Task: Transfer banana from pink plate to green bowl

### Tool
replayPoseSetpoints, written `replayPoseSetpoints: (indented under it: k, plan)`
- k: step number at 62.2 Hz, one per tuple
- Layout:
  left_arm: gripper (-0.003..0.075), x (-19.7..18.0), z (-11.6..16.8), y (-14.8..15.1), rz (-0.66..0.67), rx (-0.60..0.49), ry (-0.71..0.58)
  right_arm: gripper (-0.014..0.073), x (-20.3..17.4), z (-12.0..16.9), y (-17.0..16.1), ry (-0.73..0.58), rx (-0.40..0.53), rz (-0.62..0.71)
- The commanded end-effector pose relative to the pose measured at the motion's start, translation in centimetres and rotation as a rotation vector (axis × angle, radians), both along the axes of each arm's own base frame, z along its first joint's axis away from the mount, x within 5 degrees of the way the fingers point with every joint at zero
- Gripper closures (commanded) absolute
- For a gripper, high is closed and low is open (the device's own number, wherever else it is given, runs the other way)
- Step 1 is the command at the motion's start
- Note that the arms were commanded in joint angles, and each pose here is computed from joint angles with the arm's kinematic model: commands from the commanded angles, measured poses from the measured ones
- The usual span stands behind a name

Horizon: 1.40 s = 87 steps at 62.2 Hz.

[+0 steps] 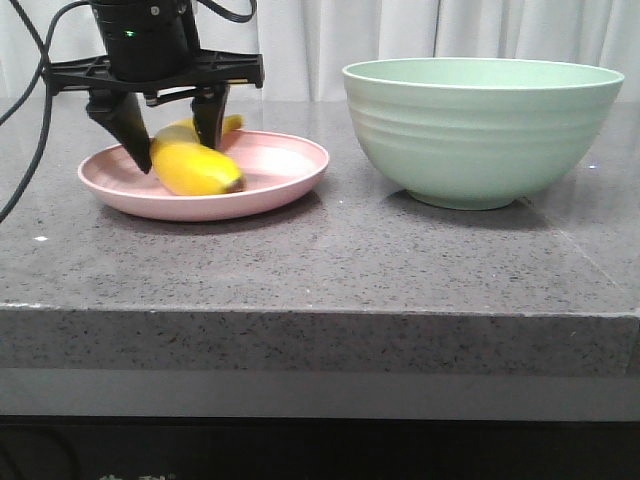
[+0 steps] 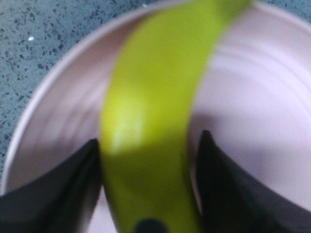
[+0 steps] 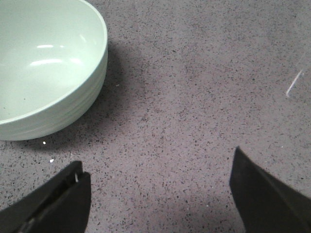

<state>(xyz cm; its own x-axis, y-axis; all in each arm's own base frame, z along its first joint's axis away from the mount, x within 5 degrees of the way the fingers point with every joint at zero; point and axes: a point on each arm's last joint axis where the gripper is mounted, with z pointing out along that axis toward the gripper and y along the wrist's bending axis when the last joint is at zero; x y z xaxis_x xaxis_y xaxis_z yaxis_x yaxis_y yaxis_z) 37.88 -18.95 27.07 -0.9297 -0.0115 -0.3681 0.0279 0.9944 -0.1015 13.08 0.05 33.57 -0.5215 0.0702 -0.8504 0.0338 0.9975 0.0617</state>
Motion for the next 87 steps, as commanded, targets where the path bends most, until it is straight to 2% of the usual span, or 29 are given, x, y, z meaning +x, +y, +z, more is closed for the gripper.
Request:
replayPoseSetpoints:
  k: [1, 11, 26, 37, 51, 62, 71, 87]
  plan:
    - [0.0475, -0.4, 3.3, 0.1, 0.005, -0.059, -0.091, -0.0006, 0.4, 1.6, 0.0, -0.098, 0.003, -0.002]
    - [0.0553, -0.4, 4.5, 0.1, 0.009, -0.062, -0.097, -0.0006, 0.4, 1.6, 0.0, -0.099, 0.003, -0.002]
    - [0.0553, -1.3, 8.1, 0.5, -0.034, -0.056, -0.134, -0.0006, 0.4, 1.6, 0.0, -0.099, 0.003, -0.002]
    - [0.0553, -3.8, 12.3, 1.8, -0.074, -0.088, -0.224, -0.0006, 0.4, 1.6, 0.0, -0.099, 0.003, -0.002]
    - [0.0553, -9.1, 17.1, 3.6, -0.193, -0.202, -0.396, -0.0006, 0.4, 1.6, 0.0, -0.099, 0.008, -0.002]
    - [0.0553, -13.2, 17.4, 5.3, -0.267, -0.229, -0.467, -0.0006, 0.4, 1.6, 0.1, -0.099, 0.02, -0.001]
    - [0.0553, -16.3, 16.3, 6.4, -0.325, -0.269, -0.505, -0.0006, 0.4, 1.6, 0.1, -0.099, 0.03, 0.0]
    - [0.0553, -20.1, 15.0, 6.1, -0.507, -0.445, -0.551, -0.0006, 0.3, 1.5, 0.5, -0.087, 0.075, 0.026]
